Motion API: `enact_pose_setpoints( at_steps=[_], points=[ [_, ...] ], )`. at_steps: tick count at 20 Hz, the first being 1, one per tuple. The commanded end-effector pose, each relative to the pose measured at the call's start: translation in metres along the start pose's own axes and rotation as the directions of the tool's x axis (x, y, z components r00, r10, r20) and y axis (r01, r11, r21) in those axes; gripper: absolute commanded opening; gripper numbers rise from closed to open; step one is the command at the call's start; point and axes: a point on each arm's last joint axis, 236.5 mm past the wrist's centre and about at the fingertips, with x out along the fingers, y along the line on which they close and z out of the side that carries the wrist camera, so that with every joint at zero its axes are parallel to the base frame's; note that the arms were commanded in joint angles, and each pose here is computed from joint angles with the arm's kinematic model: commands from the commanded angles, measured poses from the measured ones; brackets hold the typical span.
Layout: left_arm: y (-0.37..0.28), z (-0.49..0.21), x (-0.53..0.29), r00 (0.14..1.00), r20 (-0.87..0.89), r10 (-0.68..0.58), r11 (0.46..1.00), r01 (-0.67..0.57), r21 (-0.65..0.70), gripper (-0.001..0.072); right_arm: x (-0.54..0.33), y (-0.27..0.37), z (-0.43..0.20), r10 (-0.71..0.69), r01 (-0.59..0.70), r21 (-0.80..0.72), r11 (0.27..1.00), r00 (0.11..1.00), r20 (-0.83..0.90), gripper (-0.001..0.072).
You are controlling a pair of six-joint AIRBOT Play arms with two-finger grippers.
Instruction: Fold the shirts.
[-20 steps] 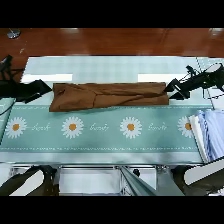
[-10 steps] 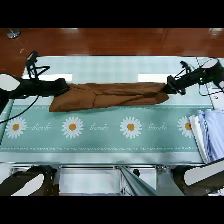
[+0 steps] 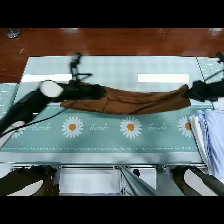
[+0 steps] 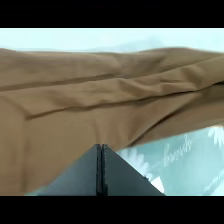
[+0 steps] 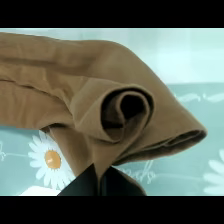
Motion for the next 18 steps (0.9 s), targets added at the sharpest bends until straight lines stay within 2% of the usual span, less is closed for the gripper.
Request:
enact_pose_setpoints(
  at_steps=[1,4,7,11,14,16,18],
  points=[
    [-0.038,-0.034,0.068,0.994,-0.101,-0.039,0.997,0.045,0.059,0.0015,-0.031,0.014,-0.048,-0.040,0.040,-0.002,0.999,0.994,0.101,0.0018],
    [-0.058,-0.055,0.121,0.975,-0.211,-0.070,0.997,0.076,0.020,0.0016,-0.042,0.023,-0.069,-0.040,0.040,0.005,0.999,0.990,0.132,0.0018],
    [-0.086,-0.080,0.157,0.942,-0.317,-0.114,0.990,0.134,0.042,0.0016,-0.044,0.029,-0.073,-0.034,0.034,-0.001,0.999,0.990,0.137,0.0018],
    [-0.119,-0.146,0.177,0.852,-0.503,-0.146,0.985,0.173,0.007,0.0016,-0.042,0.039,-0.066,-0.015,0.022,-0.039,0.999,0.987,0.163,0.0019],
    [-0.141,-0.187,0.172,0.790,-0.593,-0.155,0.977,0.213,0.029,0.0016,-0.043,0.049,-0.056,0.022,-0.014,-0.037,0.999,0.979,0.204,0.0019],
    [-0.148,-0.175,0.161,0.776,-0.607,-0.172,0.968,0.248,0.042,0.0017,-0.044,0.056,-0.056,0.054,-0.045,-0.045,0.998,0.977,0.205,0.0019],
    [-0.137,-0.127,0.137,0.793,-0.585,-0.172,0.961,0.267,0.079,0.0016,-0.045,0.063,-0.054,0.079,-0.070,-0.051,0.996,0.975,0.207,0.0019]
  ],
)
